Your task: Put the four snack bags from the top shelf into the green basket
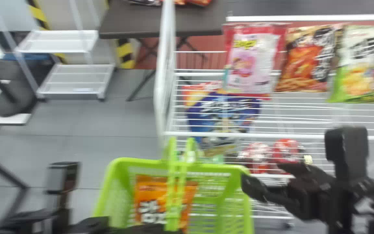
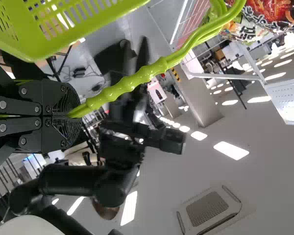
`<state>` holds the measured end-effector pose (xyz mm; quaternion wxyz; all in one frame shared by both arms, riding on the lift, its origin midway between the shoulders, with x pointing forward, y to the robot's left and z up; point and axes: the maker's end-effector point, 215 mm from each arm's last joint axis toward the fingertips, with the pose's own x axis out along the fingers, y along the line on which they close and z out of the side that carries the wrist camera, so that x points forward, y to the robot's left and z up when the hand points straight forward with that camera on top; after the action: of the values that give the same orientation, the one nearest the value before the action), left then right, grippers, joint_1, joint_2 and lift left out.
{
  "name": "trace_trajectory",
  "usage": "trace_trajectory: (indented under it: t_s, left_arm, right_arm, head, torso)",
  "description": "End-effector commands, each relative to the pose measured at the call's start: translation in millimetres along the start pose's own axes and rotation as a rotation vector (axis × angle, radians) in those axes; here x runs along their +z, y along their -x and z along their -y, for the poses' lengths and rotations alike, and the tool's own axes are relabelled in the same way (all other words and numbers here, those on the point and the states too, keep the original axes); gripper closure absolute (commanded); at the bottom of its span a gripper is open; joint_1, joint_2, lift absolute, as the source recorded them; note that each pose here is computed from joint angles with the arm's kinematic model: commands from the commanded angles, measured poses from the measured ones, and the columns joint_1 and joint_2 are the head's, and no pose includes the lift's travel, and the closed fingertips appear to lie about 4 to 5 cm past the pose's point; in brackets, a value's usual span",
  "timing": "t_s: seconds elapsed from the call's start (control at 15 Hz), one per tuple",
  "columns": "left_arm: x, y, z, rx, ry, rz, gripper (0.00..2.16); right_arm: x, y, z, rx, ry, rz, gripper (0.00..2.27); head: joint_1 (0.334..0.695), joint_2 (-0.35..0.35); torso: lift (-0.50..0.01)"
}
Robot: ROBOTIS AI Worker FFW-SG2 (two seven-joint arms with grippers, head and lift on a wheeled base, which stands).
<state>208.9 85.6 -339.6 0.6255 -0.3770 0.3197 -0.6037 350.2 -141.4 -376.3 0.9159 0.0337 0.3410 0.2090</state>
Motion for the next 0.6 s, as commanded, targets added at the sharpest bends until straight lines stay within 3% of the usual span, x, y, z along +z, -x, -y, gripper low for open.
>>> trace_trajectory:
  t_s: [0.0, 0.2, 0.33, 0.53]
  left_arm:
    - [-2.8, 0.8, 4.4, -0.01, 0.002, 0.0, 2.15]
    - [-1.8, 1.5, 5.4, -0.007, -0.005, -0.007, 2.15]
    - [-3.2, 5.4, 4.7, 0.0, 0.0, -0.002, 2.15]
    - [-6.5, 6.6, 4.6, 0.002, 0.007, 0.0, 2.15]
  right_arm:
    - [69.4, -12.7, 53.0, -0.088, -0.006, 0.159, 0.05]
    - [144.5, -39.6, 112.0, -0.209, 0.024, 0.371, 0.05]
    - [156.5, -84.4, 128.2, -0.205, 0.014, 0.356, 0.05]
    - [171.9, -152.7, 140.6, -0.203, 0.026, 0.349, 0.05]
  head:
    - [0.695, -0.11]
    - [0.695, -0.172]
    - [0.695, -0.204]
    - [0.695, -0.182]
  torso:
    - [-0.005]
    - [-0.005]
    - [-0.005]
    - [-0.005]
